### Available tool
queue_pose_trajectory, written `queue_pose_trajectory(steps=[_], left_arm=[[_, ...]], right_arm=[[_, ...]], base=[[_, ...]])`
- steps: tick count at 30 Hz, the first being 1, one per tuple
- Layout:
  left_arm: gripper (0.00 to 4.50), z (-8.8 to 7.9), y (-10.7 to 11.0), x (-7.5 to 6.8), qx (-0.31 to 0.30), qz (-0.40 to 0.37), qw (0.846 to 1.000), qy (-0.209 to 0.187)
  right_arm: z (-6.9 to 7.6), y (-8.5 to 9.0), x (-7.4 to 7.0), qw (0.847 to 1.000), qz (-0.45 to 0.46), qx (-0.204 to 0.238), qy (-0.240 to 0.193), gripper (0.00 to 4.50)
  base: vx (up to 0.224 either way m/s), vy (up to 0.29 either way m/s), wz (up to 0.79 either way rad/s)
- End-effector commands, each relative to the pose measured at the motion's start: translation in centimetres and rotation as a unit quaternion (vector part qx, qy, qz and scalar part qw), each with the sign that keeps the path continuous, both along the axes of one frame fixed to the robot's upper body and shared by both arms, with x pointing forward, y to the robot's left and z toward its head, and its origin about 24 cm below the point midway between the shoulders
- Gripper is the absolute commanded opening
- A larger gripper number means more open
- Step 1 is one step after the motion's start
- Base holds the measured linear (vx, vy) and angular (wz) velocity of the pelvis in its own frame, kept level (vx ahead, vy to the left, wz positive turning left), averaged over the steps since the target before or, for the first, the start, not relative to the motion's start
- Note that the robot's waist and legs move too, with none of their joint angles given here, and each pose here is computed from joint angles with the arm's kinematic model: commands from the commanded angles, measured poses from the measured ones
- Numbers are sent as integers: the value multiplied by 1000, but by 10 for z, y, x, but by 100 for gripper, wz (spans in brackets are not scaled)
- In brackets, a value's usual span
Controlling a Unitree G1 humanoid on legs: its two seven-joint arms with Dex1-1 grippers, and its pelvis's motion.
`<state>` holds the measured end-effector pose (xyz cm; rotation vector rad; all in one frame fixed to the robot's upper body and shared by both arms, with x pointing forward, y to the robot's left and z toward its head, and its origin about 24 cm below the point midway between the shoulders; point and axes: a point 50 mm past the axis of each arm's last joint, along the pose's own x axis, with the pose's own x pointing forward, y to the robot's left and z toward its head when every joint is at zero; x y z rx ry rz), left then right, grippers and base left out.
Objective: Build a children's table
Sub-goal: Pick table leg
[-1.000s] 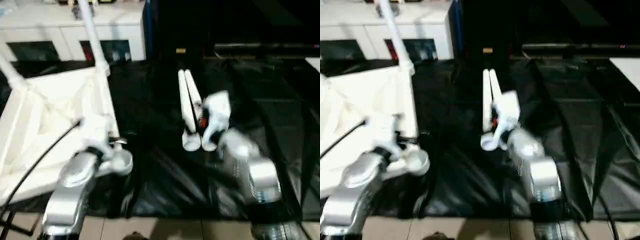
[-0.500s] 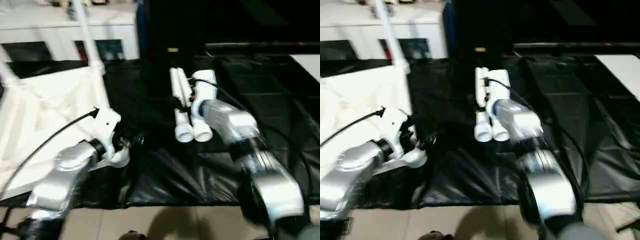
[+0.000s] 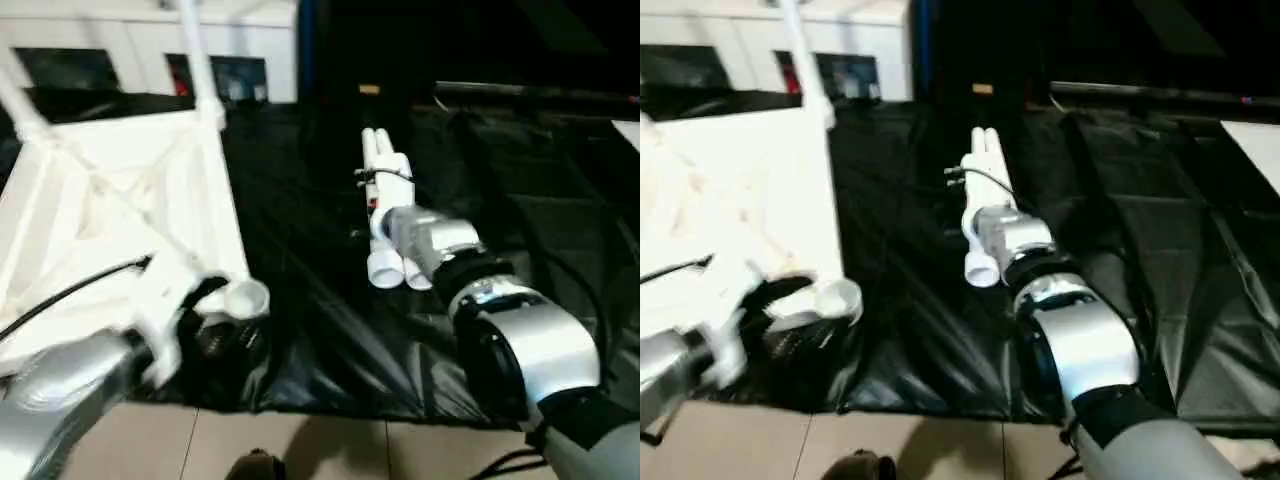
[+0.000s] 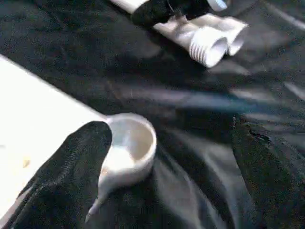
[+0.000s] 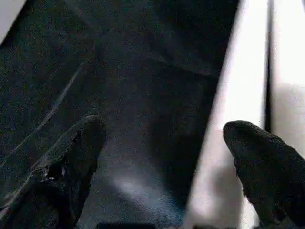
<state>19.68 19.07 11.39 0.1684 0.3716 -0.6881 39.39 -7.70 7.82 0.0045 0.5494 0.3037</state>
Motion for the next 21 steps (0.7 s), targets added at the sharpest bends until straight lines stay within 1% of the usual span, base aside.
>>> queue_pose_trajectory(steps=[1,4,7,9,12,14,17,21], left_arm=[[450,8,2,-6,4,-2,1000,-3],[450,10,4,-8,7,-1,1000,-1],[450,12,6,-10,11,1,1000,1],[450,15,7,-12,13,2,1000,1],[450,17,7,-12,13,2,1000,2],[450,17,7,-12,13,-2,1000,4],[450,17,6,-12,13,-4,1000,6],[450,20,6,-14,17,-10,1000,12]], right_arm=[[1,-1,1,1000,-14,0,3,444],[1,-3,1,1000,-24,-1,4,444],[5,-3,3,1000,-28,10,-8,444],[11,-5,7,999,-38,21,-25,444],[14,-7,8,998,-44,22,-36,444],[17,-13,11,996,-67,22,-52,444],[14,-17,10,996,-76,15,-46,444],[4,-22,7,996,-90,8,-22,444]], base=[[0,0,0],[0,0,0],[0,0,0],[0,0,0],[0,0,0],[0,0,0],[0,0,0],[0,0,0]])
